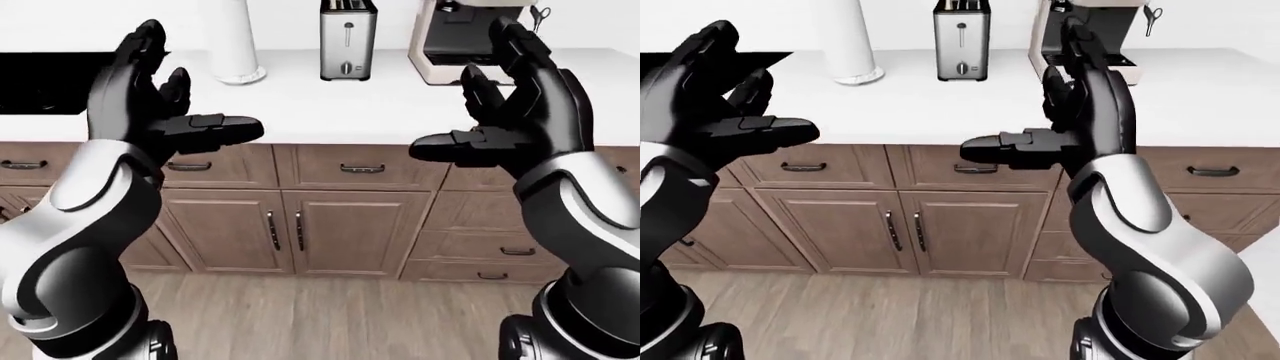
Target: Push down the lever of the toaster to turn it on.
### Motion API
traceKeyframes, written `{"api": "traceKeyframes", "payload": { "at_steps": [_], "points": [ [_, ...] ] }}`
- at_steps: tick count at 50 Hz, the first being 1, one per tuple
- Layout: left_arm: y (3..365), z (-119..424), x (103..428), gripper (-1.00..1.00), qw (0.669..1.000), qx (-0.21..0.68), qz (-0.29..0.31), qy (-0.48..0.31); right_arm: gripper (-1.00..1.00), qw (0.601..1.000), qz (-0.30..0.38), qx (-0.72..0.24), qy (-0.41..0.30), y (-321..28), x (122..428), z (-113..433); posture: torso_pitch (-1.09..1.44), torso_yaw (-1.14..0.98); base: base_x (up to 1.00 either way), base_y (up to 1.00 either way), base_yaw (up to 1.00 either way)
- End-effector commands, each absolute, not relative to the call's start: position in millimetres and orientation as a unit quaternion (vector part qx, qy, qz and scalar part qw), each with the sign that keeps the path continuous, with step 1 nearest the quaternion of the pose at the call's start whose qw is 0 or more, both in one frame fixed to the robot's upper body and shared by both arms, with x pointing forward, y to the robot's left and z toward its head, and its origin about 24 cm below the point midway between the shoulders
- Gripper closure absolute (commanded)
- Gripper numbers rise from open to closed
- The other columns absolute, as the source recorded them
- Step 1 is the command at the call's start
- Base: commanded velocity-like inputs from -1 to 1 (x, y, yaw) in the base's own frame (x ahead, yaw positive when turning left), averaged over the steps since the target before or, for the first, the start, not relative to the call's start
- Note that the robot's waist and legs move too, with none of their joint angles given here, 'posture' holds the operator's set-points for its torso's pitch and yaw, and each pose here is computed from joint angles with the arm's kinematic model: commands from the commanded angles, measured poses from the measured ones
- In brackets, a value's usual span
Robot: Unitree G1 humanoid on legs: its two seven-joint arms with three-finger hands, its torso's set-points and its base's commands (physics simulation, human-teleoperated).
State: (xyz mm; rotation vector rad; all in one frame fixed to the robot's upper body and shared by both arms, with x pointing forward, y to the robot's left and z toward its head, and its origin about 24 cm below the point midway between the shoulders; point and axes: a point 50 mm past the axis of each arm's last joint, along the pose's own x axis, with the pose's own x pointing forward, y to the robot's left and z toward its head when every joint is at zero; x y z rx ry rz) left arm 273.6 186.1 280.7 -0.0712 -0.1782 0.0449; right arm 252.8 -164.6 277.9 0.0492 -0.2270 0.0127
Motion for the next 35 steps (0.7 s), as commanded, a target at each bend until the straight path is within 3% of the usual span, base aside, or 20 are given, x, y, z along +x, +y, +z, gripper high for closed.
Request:
{"api": "traceKeyframes", "payload": {
  "at_steps": [1, 35],
  "points": [
    [189.1, 292.5, 269.7, -1.0, 0.991, -0.038, 0.03, -0.121, -1.0, 0.99, 0.012, 0.028, -0.139, -163.2, 250.3, 286.3, 0.0, 0.0, 0.27, 0.0, 0.0],
    [189.1, 292.7, 269.0, -1.0, 0.991, -0.039, 0.032, -0.121, -1.0, 0.99, 0.013, 0.025, -0.136, -162.5, 250.0, 285.6, 0.0, 0.0, 0.22, 0.03, 0.0]
  ]
}}
